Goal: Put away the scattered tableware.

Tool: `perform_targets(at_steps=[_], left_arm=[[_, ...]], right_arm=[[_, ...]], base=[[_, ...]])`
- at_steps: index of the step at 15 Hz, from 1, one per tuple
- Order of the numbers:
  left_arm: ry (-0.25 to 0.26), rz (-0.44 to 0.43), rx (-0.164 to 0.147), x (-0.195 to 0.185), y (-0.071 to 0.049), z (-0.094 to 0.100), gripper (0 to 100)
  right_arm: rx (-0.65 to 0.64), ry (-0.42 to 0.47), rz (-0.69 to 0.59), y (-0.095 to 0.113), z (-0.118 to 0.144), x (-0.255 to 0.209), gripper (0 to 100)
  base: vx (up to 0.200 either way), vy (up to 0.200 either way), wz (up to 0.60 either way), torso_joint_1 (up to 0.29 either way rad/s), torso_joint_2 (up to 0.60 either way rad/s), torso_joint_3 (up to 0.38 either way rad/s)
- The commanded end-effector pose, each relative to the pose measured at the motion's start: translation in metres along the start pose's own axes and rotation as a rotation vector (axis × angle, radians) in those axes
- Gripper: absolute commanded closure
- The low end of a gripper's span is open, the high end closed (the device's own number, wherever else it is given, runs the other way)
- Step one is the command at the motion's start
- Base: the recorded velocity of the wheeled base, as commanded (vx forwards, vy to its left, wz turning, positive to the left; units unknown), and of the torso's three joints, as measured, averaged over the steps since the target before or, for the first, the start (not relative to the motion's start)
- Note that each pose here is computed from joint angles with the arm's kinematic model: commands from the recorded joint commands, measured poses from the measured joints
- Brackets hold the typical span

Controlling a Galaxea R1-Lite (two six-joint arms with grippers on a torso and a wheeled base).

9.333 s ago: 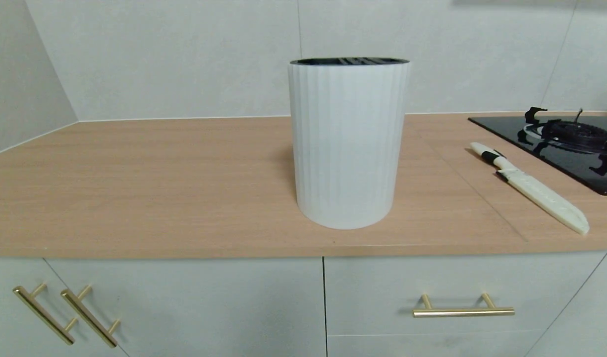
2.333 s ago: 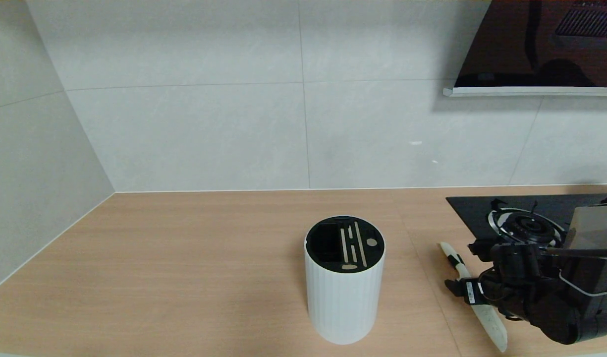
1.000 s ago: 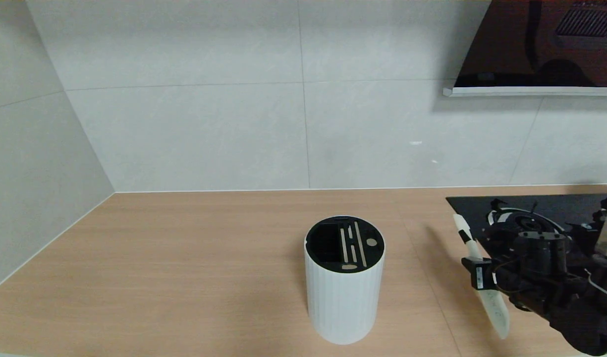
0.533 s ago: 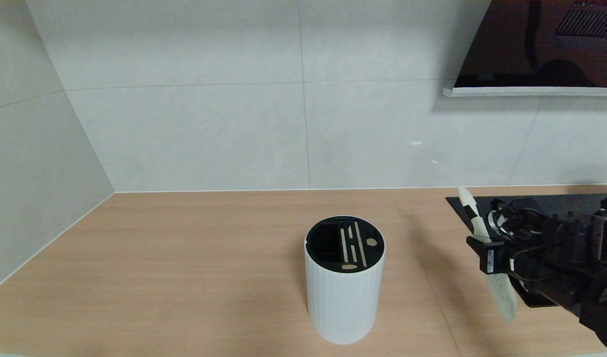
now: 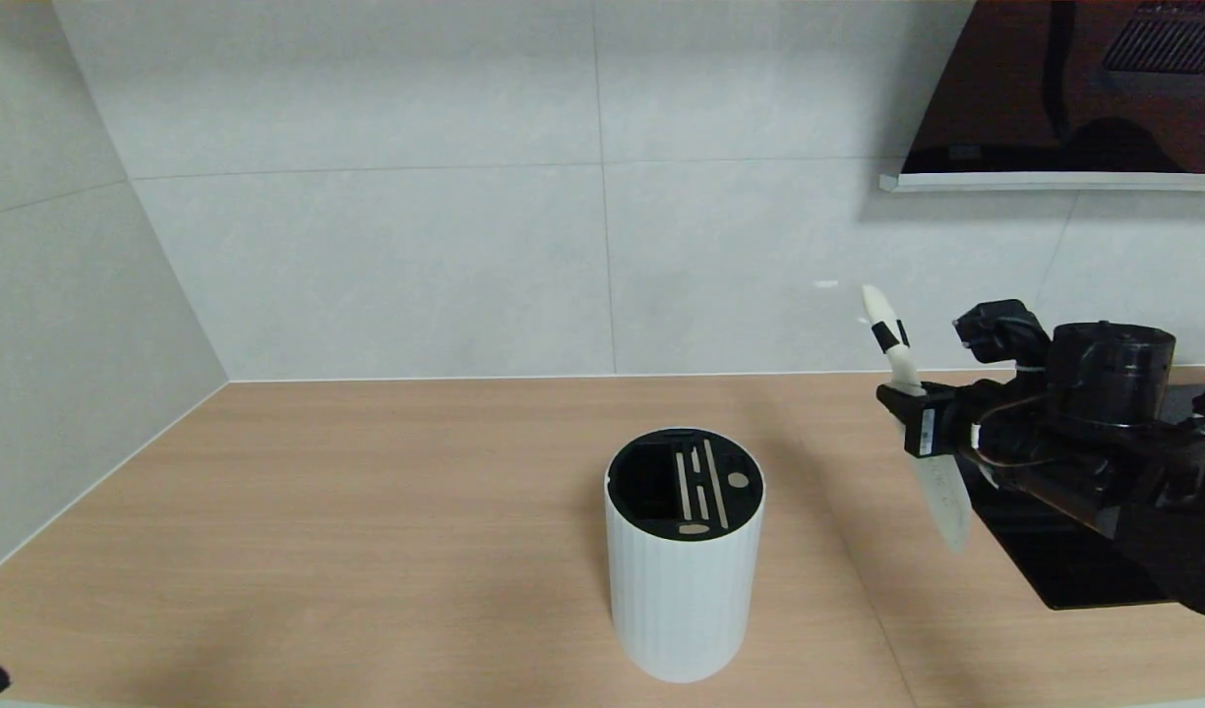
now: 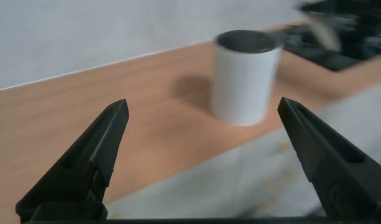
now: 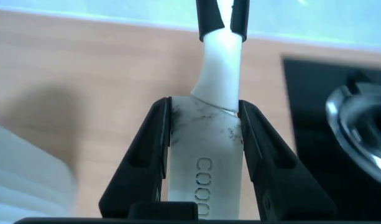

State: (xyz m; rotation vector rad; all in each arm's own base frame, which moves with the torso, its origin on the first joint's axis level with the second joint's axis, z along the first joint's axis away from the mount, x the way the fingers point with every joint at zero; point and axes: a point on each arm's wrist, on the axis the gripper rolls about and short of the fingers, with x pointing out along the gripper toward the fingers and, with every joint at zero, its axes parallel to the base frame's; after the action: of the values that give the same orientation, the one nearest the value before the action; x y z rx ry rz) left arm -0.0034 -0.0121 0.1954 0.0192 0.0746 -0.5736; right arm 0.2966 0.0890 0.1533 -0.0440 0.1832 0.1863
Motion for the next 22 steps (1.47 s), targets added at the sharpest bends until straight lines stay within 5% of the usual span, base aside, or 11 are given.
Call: perform_targets(at_steps=[1,3,5,7,11,12,13,15,16,18,22], left_arm=[[0.130,-0.187,-0.044,0.056,0.030,0.047,0],[0.170,-0.314,-0.043,0.095,0.037,0.062,0],[0.222,-0.420,-0.050,0.137,0.037,0.055,0],[0.217,-0.443,-0.061,0.156,0.037,0.046,0],[0.243,-0.516,-0.322,0.198,0.026,0.026,0],[0.241,-0.526,-0.341,0.199,0.023,0.025,0],[0.214,-0.568,-0.434,0.212,0.015,0.027,0],[0.177,-0.584,-0.531,0.223,0.012,0.032,0],[0.139,-0.567,-0.650,0.232,0.009,0.038,0],[0.101,-0.524,-0.765,0.245,0.004,0.045,0],[0.060,-0.489,-0.769,0.259,-0.007,0.039,0]], right_arm=[[0.002,-0.079,0.076,0.021,0.030,-0.008,100],[-0.009,-0.092,0.158,0.047,0.048,-0.019,100],[-0.014,-0.111,0.236,0.070,0.055,-0.032,100],[-0.020,-0.113,0.266,0.081,0.054,-0.046,100],[-0.051,-0.073,0.337,0.124,0.044,-0.075,100],[-0.052,-0.071,0.340,0.125,0.043,-0.075,100],[-0.037,-0.069,0.370,0.132,0.042,-0.080,100],[-0.038,-0.065,0.389,0.137,0.041,-0.085,100],[-0.040,-0.066,0.395,0.138,0.039,-0.087,100],[-0.049,-0.065,0.424,0.143,0.038,-0.094,100],[-0.050,-0.067,0.479,0.155,0.037,-0.104,100]], base=[[0.000,0.000,0.00,0.000,0.00,0.000],[0.000,0.000,0.00,0.000,0.00,0.000],[0.000,0.000,0.00,0.000,0.00,0.000],[0.000,0.000,0.00,0.000,0.00,0.000],[0.000,0.000,0.00,0.000,0.00,0.000],[0.000,0.000,0.00,0.000,0.00,0.000],[0.000,0.000,0.00,0.000,0.00,0.000],[0.000,0.000,0.00,0.000,0.00,0.000],[0.000,0.000,0.00,0.000,0.00,0.000],[0.000,0.000,0.00,0.000,0.00,0.000],[0.000,0.000,0.00,0.000,0.00,0.000]])
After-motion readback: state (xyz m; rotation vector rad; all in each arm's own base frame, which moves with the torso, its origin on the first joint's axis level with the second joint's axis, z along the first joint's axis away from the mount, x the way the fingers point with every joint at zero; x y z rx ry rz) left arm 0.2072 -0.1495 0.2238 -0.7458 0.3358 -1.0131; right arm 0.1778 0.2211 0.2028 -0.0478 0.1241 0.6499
